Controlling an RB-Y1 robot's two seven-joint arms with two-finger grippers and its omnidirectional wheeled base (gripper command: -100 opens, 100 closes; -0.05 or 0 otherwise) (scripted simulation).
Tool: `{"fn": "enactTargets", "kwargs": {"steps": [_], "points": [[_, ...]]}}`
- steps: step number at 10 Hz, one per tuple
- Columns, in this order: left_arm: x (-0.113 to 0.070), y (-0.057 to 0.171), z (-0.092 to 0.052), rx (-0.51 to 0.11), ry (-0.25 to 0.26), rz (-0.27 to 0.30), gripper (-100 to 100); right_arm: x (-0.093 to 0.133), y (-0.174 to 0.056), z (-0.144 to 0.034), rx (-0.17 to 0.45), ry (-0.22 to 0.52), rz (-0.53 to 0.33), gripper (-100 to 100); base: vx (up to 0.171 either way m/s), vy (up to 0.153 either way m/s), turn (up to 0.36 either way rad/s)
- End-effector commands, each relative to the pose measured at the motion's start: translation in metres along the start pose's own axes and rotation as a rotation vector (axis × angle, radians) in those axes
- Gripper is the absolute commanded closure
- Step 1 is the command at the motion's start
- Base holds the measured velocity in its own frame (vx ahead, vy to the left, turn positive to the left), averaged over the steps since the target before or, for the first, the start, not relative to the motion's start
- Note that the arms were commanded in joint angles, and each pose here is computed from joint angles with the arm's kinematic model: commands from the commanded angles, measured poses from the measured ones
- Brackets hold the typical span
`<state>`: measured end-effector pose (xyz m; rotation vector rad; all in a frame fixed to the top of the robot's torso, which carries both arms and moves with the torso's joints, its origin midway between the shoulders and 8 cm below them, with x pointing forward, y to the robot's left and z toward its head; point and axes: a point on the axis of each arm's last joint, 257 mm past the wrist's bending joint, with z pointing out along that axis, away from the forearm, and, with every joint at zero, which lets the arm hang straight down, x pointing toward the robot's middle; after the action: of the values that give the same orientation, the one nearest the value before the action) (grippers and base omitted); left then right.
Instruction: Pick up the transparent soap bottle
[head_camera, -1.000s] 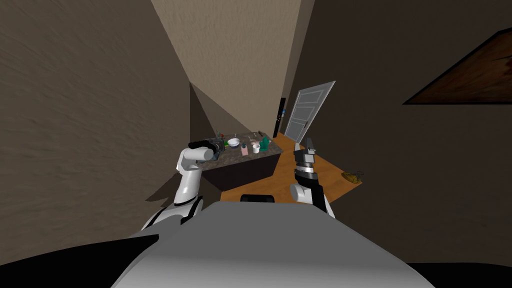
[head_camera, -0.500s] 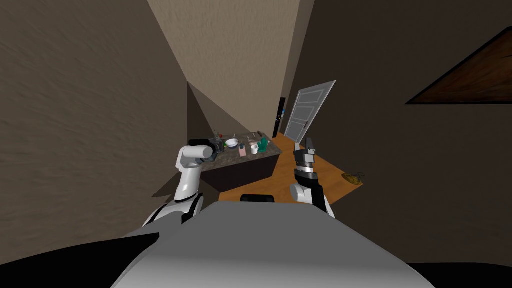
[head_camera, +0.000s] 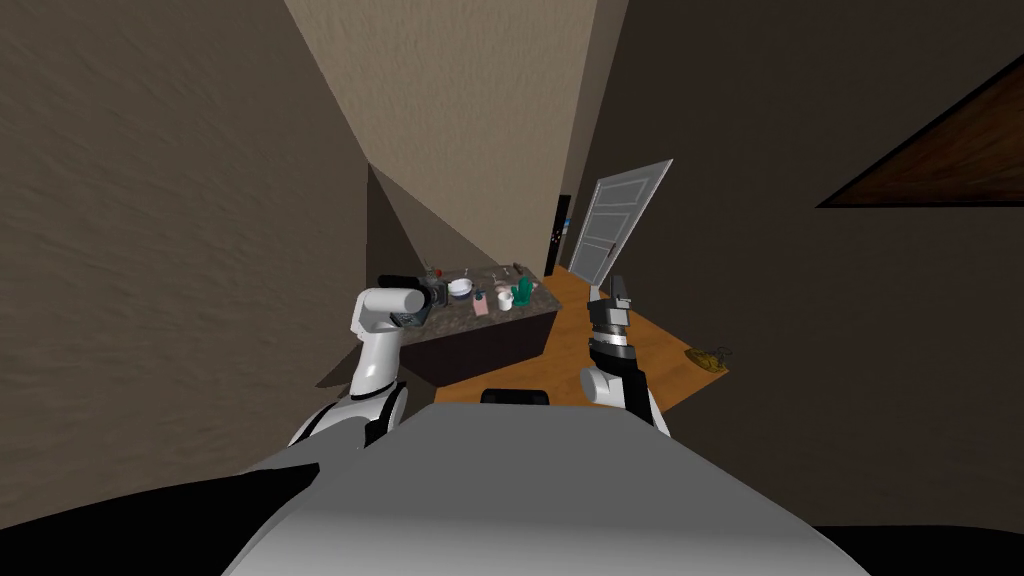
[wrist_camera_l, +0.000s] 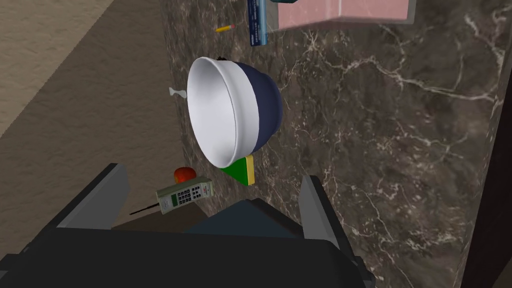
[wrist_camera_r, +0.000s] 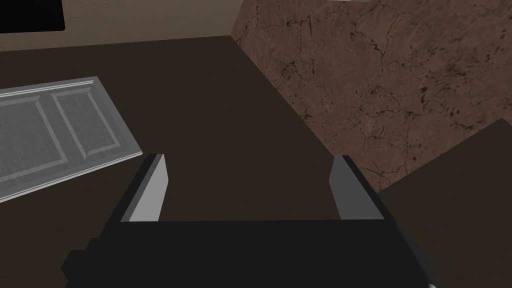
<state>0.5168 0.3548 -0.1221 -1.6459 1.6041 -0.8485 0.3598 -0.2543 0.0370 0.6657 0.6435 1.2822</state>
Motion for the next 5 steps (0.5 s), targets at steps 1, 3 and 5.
{"fn": "enactTargets", "kwargs": {"steps": [1,3,5], "points": [[-0.002,0.002,-0.002,-0.033,-0.002,0.009,-100,0.000,0.000,0.000,0.000,0.000,0.000,0,0.050,-0.055,-0.003],[-0.004,0.007,-0.004,-0.076,-0.004,0.018,-100,0.000,0.000,0.000,0.000,0.000,0.000,0,0.067,-0.072,0.004],[-0.006,0.013,-0.006,-0.123,-0.007,0.027,-100,0.000,0.000,0.000,0.000,0.000,0.000,0,0.073,-0.080,0.000]]}}
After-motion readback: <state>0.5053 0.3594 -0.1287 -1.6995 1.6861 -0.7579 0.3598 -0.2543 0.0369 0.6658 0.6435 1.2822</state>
